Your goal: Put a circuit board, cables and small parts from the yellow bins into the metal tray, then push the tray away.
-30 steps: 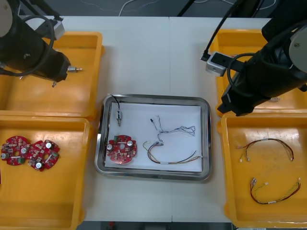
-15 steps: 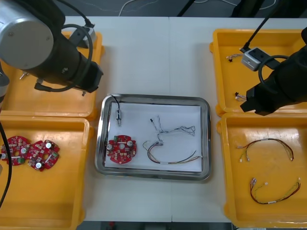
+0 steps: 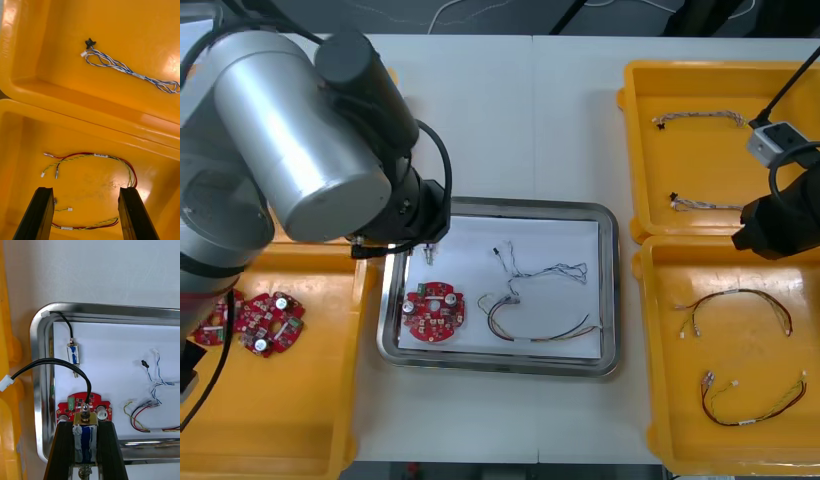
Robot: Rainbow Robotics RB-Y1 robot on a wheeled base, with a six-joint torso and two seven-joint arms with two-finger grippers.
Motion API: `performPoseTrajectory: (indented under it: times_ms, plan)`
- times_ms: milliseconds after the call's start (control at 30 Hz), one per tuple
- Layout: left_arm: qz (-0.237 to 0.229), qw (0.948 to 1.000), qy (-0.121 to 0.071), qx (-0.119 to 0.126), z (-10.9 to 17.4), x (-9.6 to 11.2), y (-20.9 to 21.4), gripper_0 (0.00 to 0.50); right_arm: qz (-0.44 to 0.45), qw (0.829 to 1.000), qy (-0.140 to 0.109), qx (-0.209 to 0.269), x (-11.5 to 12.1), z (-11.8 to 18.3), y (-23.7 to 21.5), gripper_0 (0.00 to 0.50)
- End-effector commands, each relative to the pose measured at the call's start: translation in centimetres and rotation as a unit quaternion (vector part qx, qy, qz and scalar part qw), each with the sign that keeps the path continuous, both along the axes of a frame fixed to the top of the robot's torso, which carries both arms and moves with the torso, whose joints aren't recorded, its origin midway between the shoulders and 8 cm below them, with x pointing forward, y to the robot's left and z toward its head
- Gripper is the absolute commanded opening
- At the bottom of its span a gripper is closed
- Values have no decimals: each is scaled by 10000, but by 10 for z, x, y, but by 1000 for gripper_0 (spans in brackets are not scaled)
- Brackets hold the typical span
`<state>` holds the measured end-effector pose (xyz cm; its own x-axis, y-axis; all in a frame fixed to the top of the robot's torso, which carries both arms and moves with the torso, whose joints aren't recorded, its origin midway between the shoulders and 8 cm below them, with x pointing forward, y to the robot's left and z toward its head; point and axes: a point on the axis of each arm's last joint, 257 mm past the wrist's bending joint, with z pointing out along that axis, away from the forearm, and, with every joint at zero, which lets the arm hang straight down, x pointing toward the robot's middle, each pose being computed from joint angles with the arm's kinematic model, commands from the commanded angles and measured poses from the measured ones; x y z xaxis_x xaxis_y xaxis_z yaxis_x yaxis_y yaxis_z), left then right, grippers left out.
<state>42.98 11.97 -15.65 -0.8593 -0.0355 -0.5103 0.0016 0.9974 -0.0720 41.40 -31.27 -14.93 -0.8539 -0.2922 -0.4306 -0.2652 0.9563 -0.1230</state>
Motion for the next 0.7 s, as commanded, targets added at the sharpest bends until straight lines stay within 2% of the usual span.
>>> performPoseTrajectory:
  times_ms: [33, 100, 200, 333, 433, 700]
  plan:
    - [-347, 9992, -152, 138, 1, -3, -25, 0, -562, 9983, -175, 21, -6, 13, -29, 500]
    - [-251, 9994, -76, 223, -9, -2, -24, 0, -747, 9970, -150, 123, -9, 11, -32, 500]
    - [-108, 9992, -116, 361, -21, 4, -20, 0, -982, 9948, -146, 249, -11, 10, -34, 500]
    - [-48, 9991, -158, 380, -33, 17, -22, 0, -1351, 9900, -95, 385, -15, 6, -38, 500]
    - [-49, 9992, -101, 380, -42, 22, -22, 0, -1513, 9876, -66, 405, -17, 3, -42, 500]
    - [-181, 9989, -131, 403, -55, 31, -29, 0, -1629, 9860, -18, 348, -21, -4, -49, 500]
